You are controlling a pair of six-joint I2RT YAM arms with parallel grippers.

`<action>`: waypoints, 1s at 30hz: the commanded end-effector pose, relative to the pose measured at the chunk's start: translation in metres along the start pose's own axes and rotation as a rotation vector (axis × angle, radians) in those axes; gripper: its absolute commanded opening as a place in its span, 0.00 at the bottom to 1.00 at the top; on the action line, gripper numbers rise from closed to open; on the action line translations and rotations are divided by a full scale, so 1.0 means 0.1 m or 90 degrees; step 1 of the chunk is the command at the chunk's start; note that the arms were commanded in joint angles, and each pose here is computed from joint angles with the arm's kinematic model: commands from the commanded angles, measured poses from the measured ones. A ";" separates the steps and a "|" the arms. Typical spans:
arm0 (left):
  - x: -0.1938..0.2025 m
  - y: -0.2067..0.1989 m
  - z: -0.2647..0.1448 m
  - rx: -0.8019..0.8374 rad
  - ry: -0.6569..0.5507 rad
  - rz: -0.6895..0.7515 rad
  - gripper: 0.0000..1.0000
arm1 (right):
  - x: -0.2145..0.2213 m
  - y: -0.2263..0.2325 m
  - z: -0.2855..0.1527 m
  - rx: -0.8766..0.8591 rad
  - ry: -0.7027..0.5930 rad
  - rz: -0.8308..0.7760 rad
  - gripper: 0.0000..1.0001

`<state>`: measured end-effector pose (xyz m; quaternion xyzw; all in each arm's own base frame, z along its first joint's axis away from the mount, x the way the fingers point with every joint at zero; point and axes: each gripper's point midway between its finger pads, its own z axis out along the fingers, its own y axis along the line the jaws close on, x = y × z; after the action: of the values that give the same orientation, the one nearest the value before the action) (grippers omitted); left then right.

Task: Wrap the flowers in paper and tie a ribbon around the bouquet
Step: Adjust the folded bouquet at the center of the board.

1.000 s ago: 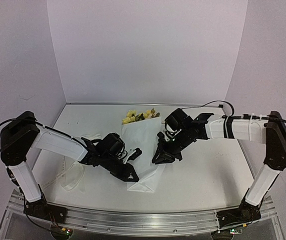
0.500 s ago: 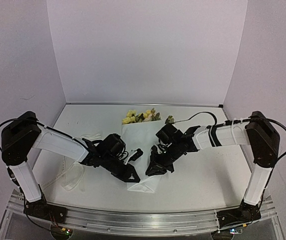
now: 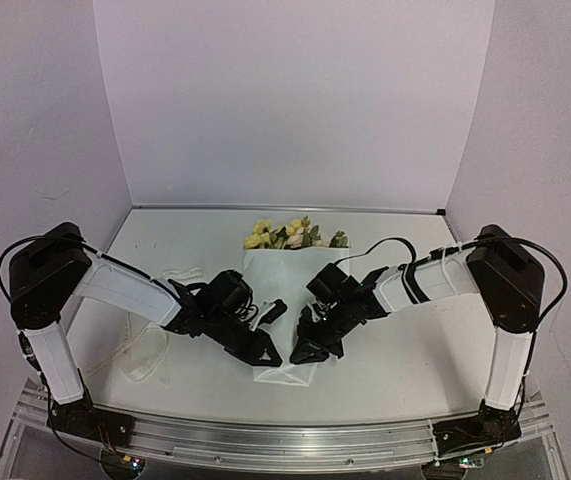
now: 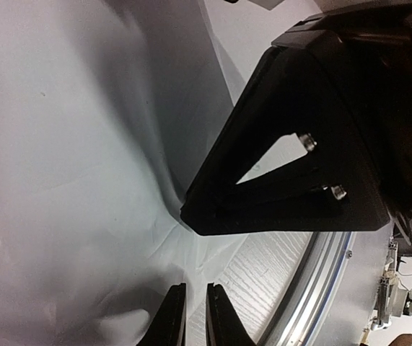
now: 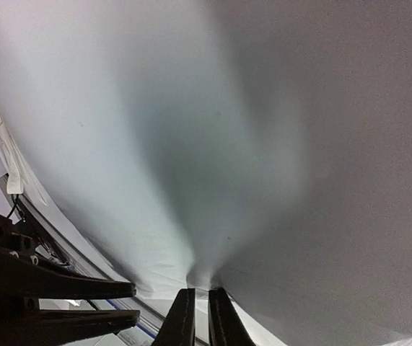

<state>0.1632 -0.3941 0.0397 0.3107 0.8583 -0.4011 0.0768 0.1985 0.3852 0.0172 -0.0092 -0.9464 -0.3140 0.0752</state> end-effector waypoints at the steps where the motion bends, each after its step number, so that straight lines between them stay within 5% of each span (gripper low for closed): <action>1: 0.04 0.01 0.09 0.018 0.006 -0.005 0.12 | -0.01 -0.12 0.09 0.019 -0.013 0.002 0.10; 30: 0.68 0.40 -0.07 -0.036 -0.001 -0.152 0.09 | -0.32 -0.64 0.20 -0.012 -0.045 0.168 0.09</action>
<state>0.1421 -0.3626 0.0141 0.2433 0.8733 -0.4169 0.0656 0.2070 0.3792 0.0064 -0.0744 -0.9168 -0.3772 0.1075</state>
